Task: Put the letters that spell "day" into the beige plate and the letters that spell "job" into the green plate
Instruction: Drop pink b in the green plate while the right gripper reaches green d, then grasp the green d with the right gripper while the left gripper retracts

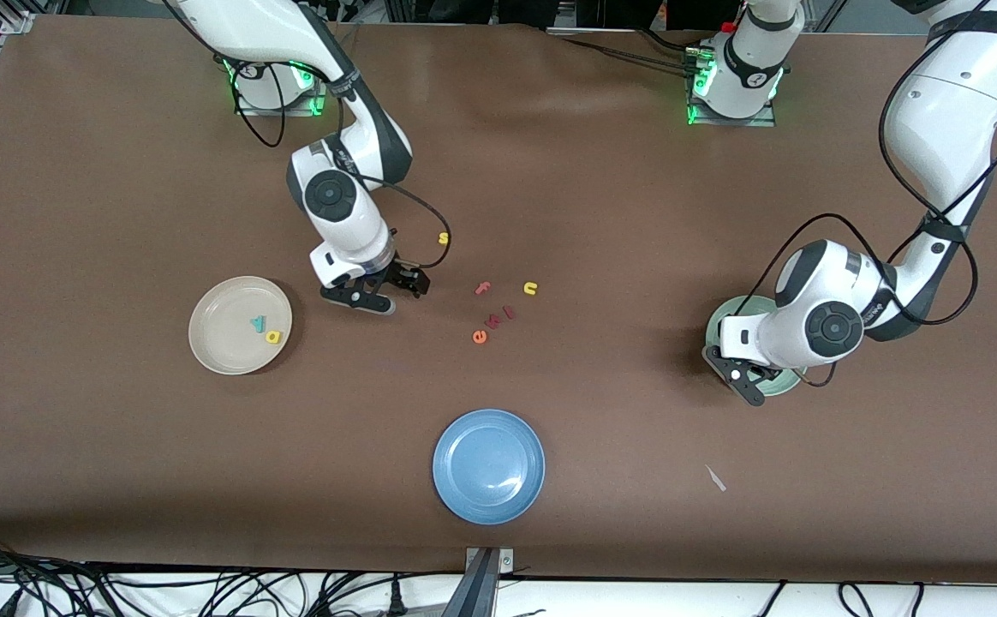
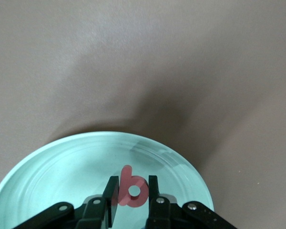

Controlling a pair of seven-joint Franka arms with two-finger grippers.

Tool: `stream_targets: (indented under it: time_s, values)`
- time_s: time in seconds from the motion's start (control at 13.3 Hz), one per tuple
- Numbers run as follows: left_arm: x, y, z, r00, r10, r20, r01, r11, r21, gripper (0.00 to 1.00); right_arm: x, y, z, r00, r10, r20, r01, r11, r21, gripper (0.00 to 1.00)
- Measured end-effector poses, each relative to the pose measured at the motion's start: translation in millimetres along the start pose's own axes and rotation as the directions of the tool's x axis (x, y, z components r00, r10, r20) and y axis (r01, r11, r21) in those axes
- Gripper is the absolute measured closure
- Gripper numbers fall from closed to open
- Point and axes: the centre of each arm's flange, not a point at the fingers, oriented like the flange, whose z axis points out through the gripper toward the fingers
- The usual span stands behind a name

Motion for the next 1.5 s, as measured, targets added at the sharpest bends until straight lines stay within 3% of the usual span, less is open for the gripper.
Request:
stream_targets:
  time_s: [0.45,0.9,1.12,1.27,1.35,1.5]
  values:
    - [-2,2,5,1.000,0.006,0.010,-0.006,1.000,-0.003,0.74,-23,-15,19,0.986,0.166,0.008,-0.166,0.986,-0.016,0.00]
    - [-11,1,11,1.000,-0.001,0.021,0.001,1.000,-0.014,0.74,-33,-19,33,0.978,0.208,0.015,-0.207,0.978,-0.036,0.00]
    - [-12,-1,5,1.000,-0.003,0.017,0.003,1.000,-0.004,0.50,-31,-20,35,0.978,0.210,0.014,-0.209,0.977,-0.036,0.03]
    - [-13,-2,-4,1.000,-0.005,0.016,0.005,1.000,0.009,0.27,-31,-20,35,0.978,0.210,0.012,-0.210,0.977,-0.035,0.19]
    - [-13,-2,-10,1.000,-0.005,0.013,0.005,1.000,0.018,0.18,-31,-20,35,0.978,0.210,0.012,-0.210,0.977,-0.035,0.19]
    - [-9,3,-27,1.000,-0.004,0.000,0.004,1.000,0.031,0.00,-31,-20,36,0.978,0.210,0.013,-0.210,0.977,-0.037,0.29]
